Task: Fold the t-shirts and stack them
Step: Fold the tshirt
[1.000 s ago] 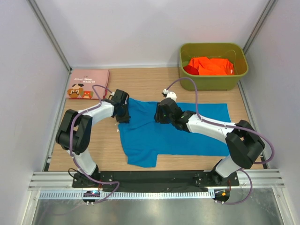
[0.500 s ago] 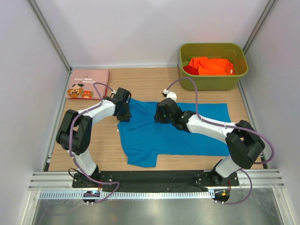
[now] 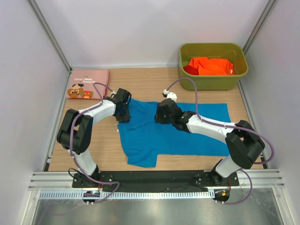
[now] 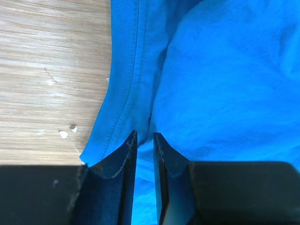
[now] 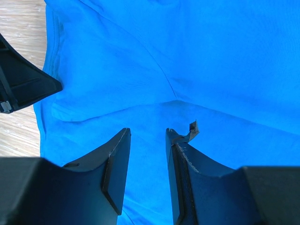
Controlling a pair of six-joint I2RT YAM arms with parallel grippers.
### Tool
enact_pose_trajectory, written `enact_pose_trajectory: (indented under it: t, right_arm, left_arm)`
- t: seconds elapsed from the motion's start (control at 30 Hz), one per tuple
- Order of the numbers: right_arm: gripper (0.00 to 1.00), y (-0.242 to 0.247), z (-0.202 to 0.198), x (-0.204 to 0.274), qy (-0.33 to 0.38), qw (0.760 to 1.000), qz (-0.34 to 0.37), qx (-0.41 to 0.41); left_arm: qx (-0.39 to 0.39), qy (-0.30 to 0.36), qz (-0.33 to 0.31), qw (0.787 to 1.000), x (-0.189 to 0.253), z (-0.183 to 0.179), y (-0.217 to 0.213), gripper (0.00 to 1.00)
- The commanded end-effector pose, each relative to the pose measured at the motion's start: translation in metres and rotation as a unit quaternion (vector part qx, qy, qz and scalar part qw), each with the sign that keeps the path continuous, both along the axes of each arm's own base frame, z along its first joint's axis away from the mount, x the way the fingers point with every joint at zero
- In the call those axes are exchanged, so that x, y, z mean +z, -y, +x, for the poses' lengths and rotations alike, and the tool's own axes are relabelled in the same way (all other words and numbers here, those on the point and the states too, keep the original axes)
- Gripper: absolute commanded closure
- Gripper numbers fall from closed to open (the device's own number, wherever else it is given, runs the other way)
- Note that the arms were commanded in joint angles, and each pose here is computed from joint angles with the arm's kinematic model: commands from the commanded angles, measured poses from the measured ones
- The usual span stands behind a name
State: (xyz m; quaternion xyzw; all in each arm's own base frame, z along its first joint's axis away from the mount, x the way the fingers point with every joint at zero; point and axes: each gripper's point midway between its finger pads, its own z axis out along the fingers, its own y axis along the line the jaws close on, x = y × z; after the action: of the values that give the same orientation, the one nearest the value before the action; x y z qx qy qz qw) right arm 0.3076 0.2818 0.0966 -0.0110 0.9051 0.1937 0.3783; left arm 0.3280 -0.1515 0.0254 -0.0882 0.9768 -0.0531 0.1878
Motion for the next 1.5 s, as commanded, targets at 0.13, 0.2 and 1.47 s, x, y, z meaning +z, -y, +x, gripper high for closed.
enact_pose_trajectory:
  t: [0.13,0.2,1.47]
  right_arm:
    - [0.57,0.003,0.005,0.019,0.029,1.000,0.008,-0.010]
    - [0.57,0.003,0.004,0.019,0.029,1.000,0.007,-0.008]
    - [0.58,0.023,0.003,0.030,0.044,0.998,-0.023,-0.026]
  left_arm:
    - [-0.007,0.011,-0.014,1.000,0.000,0.010,0.009,0.87]
    - [-0.007,0.014,-0.016,1.000,0.003,0.011,0.010,0.95]
    - [0.043,0.003,-0.068,0.997,0.055,-0.039,0.026,1.00]
